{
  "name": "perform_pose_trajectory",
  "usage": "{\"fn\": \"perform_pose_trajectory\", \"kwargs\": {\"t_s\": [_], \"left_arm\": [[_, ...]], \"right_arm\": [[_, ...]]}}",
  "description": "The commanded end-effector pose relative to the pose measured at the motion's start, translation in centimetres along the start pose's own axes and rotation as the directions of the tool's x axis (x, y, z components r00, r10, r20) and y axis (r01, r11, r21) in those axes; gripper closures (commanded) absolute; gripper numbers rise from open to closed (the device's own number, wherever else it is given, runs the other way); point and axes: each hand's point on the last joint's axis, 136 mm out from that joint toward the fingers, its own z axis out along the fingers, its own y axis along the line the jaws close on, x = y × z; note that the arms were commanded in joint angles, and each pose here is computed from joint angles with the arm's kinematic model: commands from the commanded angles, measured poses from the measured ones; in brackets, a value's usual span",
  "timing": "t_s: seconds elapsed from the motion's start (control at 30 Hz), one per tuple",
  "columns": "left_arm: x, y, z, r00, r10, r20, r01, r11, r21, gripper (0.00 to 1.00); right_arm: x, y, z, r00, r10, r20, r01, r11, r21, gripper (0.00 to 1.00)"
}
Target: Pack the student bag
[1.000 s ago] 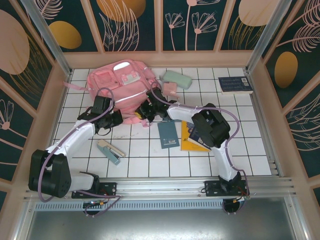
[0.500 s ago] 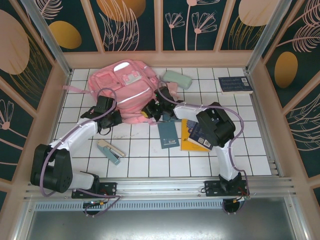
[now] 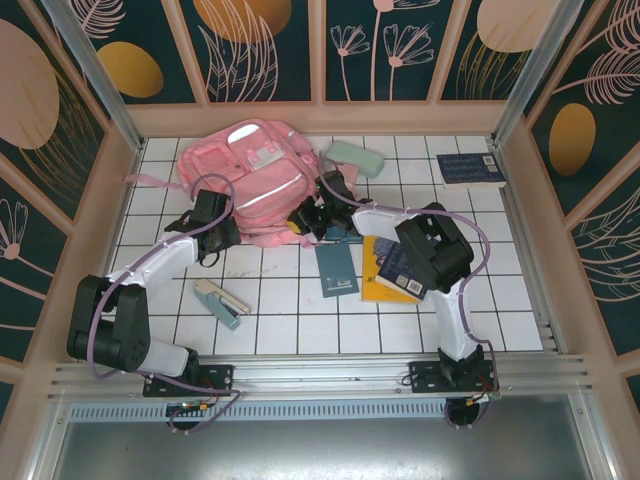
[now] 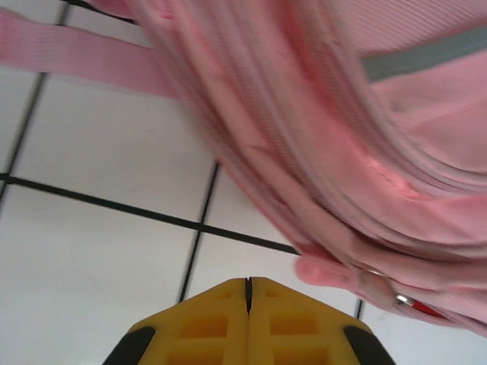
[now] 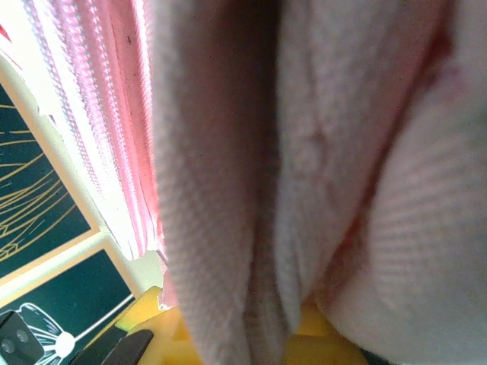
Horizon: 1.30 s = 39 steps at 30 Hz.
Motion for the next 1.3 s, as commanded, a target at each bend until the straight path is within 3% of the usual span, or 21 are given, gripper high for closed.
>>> {"fn": "perform_pose_trajectory", "kwargs": {"t_s": [0.0,0.17,0.27,0.37,0.5,0.73,0.83,1.0,1.1,1.27], "left_arm": [[0.2,-2.6,-0.3,0.995,0.097,-0.015,-0.094,0.984,0.15,0.85],[0.9,-4.3,-1.3,0.992,0.117,-0.035,-0.104,0.961,0.258,0.66],[0.7,-6.0,-3.1,0.996,0.081,-0.026,-0.066,0.929,0.364,0.52],[0.1,-6.2,-4.7,1.0,0.026,-0.002,-0.023,0.912,0.41,0.46],[-0.2,-6.3,-6.7,0.999,-0.043,0.02,0.028,0.878,0.477,0.46],[-0.6,-7.3,-9.5,0.991,-0.129,0.024,0.082,0.751,0.656,0.44],[-1.1,-7.1,-9.8,0.989,-0.148,0.029,0.093,0.749,0.656,0.35],[-2.2,-6.0,-10.0,0.976,-0.218,0.023,0.146,0.727,0.671,0.34],[-3.0,-6.3,-10.2,0.967,-0.254,0.015,0.167,0.679,0.715,0.36],[-3.7,-8.0,-11.1,0.959,-0.281,-0.021,0.179,0.55,0.816,0.41]], "right_arm": [[-0.3,3.7,-1.2,0.993,-0.116,0.002,0.115,0.988,-0.105,1.0],[-0.3,5.7,-2.3,0.962,-0.272,-0.026,0.261,0.944,-0.2,1.0],[-0.2,6.6,-3.5,0.948,-0.314,-0.05,0.292,0.92,-0.26,1.0],[0.1,7.7,-4.7,0.946,-0.317,-0.072,0.283,0.912,-0.297,1.0],[0.5,9.1,-6.3,0.953,-0.291,-0.082,0.248,0.907,-0.339,1.0],[2.4,12.6,-8.9,0.943,-0.316,-0.108,0.24,0.865,-0.44,1.0],[1.5,13.6,-10.7,0.945,-0.318,-0.071,0.254,0.855,-0.453,1.0],[2.1,14.8,-11.7,0.94,-0.335,-0.061,0.269,0.84,-0.471,1.0],[2.5,15.2,-12.0,0.937,-0.343,-0.061,0.274,0.834,-0.479,1.0],[3.2,15.5,-12.0,0.935,-0.349,-0.069,0.273,0.829,-0.489,1.0]]}}
